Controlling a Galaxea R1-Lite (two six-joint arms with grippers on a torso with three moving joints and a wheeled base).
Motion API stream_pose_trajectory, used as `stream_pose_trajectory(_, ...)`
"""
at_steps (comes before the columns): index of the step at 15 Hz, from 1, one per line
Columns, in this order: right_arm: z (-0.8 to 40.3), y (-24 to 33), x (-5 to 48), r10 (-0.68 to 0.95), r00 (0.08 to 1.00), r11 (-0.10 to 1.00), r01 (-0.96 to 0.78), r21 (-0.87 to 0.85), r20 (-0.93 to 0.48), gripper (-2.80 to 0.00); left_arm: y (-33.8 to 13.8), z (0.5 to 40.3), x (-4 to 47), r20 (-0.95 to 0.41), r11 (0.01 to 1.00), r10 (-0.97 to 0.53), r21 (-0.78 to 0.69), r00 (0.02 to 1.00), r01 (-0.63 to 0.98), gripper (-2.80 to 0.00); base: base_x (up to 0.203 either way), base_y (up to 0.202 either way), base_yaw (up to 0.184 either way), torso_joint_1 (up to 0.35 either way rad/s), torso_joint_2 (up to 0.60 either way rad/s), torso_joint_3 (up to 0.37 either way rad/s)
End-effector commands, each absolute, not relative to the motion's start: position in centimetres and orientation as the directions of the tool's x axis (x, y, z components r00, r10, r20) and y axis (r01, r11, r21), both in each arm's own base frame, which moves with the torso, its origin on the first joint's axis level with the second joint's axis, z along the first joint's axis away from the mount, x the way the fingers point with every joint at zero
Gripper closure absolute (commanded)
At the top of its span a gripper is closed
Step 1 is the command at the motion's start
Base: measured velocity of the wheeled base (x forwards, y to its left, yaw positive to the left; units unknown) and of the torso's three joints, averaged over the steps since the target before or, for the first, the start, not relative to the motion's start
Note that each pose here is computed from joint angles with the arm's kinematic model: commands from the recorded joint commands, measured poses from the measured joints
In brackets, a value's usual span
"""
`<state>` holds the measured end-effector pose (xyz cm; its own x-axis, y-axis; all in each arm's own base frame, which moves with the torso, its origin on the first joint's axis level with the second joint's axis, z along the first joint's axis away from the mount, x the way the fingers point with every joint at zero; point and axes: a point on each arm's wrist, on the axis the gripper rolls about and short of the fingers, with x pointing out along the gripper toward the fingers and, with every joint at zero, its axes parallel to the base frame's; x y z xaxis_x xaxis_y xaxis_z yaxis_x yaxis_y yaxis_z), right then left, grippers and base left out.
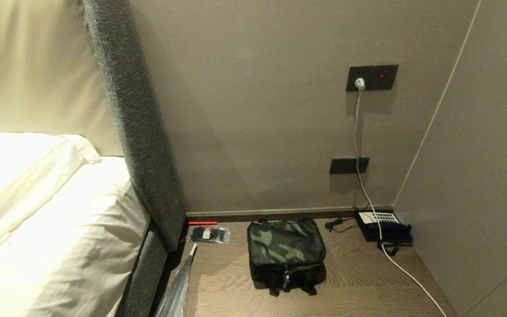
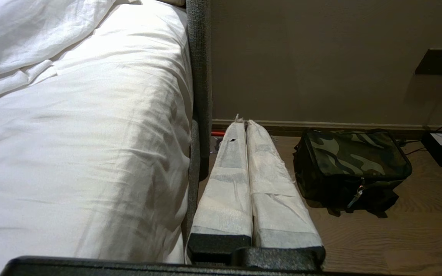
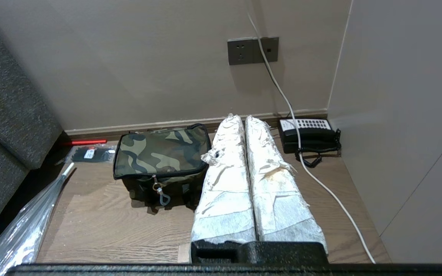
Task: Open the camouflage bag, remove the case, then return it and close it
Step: Open the top of the storage box
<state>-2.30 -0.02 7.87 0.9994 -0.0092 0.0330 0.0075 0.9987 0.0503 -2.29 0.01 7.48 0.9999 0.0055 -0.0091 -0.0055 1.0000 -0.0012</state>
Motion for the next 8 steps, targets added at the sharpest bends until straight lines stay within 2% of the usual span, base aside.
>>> stream_pose_trajectory(1,7.4,-0.02,-2.2,-0.009,1.0,0.999,0.008,0.049,0.022,0.0,0.01,7.48,-2.29,-0.009,1.0,0.006,-0.001,1.0,-0.006,0.0,0.0,0.0,0.0,0.0,0.0,0.0)
stream_pose_trajectory(8,7.48,-0.02,-2.23,-0.009,1.0,0.999,0.008,0.049,0.025,0.0,0.01,7.48,-2.29,-0.009,1.0,0.006,-0.001,1.0,-0.006,0.0,0.0,0.0,0.0,0.0,0.0,0.0)
